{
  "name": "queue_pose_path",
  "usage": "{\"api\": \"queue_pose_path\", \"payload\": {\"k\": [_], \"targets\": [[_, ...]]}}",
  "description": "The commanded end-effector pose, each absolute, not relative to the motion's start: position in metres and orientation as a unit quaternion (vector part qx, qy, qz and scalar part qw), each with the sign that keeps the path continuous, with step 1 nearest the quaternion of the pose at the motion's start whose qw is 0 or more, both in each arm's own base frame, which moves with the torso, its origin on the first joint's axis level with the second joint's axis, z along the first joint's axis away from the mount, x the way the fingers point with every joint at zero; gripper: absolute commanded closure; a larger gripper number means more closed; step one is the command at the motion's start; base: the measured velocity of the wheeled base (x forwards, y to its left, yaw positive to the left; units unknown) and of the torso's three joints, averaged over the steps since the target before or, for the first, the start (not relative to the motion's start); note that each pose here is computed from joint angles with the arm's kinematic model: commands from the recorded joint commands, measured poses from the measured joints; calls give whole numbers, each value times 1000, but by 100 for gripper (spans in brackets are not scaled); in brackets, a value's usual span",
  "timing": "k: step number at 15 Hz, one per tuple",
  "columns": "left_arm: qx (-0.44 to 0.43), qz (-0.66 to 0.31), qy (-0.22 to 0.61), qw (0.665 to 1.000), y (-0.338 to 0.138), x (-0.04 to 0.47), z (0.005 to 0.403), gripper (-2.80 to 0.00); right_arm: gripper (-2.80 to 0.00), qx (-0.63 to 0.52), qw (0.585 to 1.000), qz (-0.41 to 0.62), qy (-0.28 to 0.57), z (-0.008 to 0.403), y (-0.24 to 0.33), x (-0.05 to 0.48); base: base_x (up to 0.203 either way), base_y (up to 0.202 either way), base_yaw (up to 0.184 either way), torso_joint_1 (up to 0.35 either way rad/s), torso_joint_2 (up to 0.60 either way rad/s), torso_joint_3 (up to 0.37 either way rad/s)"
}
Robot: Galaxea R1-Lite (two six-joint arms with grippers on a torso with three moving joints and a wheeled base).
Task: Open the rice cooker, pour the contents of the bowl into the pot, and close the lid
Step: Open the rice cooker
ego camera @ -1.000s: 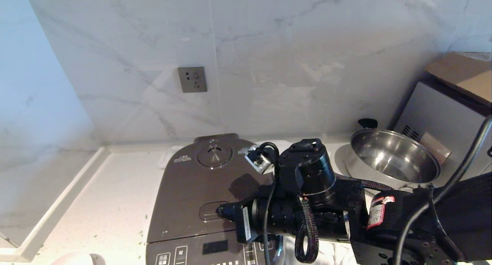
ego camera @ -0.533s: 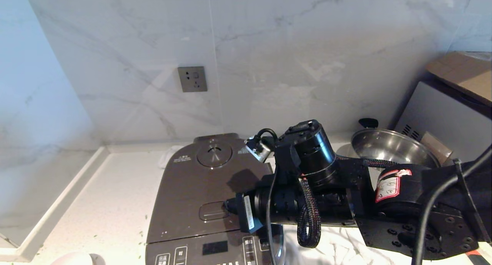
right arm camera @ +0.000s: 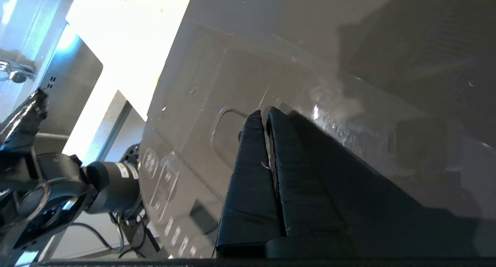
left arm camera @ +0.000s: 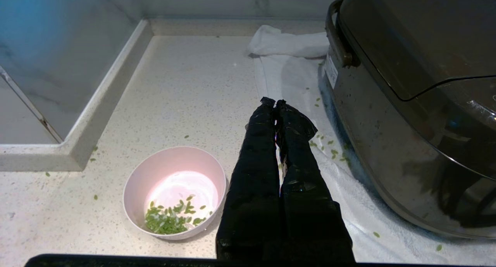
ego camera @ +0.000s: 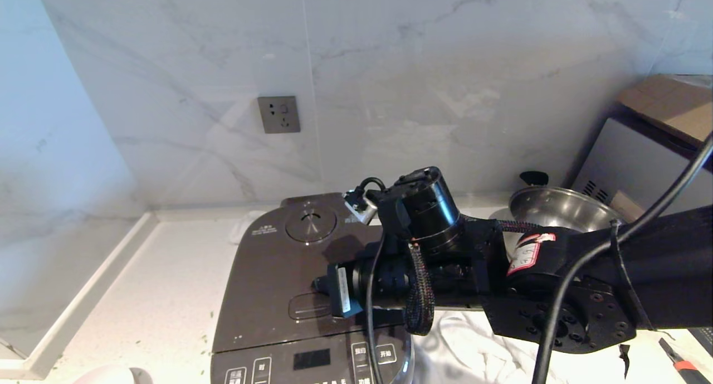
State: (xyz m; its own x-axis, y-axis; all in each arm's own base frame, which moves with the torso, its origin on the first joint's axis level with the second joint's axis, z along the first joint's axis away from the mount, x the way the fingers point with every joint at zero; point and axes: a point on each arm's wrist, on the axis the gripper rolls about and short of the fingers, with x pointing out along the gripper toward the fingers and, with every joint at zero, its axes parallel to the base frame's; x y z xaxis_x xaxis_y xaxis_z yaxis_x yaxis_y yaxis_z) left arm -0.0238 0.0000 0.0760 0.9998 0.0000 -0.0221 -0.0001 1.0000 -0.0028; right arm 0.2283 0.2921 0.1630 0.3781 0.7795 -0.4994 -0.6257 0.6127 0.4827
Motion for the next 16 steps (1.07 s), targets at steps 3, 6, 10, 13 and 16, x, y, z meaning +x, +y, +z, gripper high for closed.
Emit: {"api": "queue_pose_path", "payload": {"k": [3,6,10,13,16], "targets": [[-2,0,12,1000,0,-24,76,0,0,112,819,428,366,158,301,229,0,0,0,0,0,0],[-2,0,12,1000,0,-24,76,0,0,110,815,437,365,163,302,220,0,0,0,0,0,0],[-2,0,12,1000,0,-24,76,0,0,118,809,434,379,159,304,215,0,0,0,0,0,0],[-2,0,12,1000,0,-24,76,0,0,112,807,423,396,147,301,216,0,0,0,0,0,0],[-2,0,12,1000,0,-24,76,0,0,112,808,414,403,141,297,220,0,0,0,0,0,0]]}}
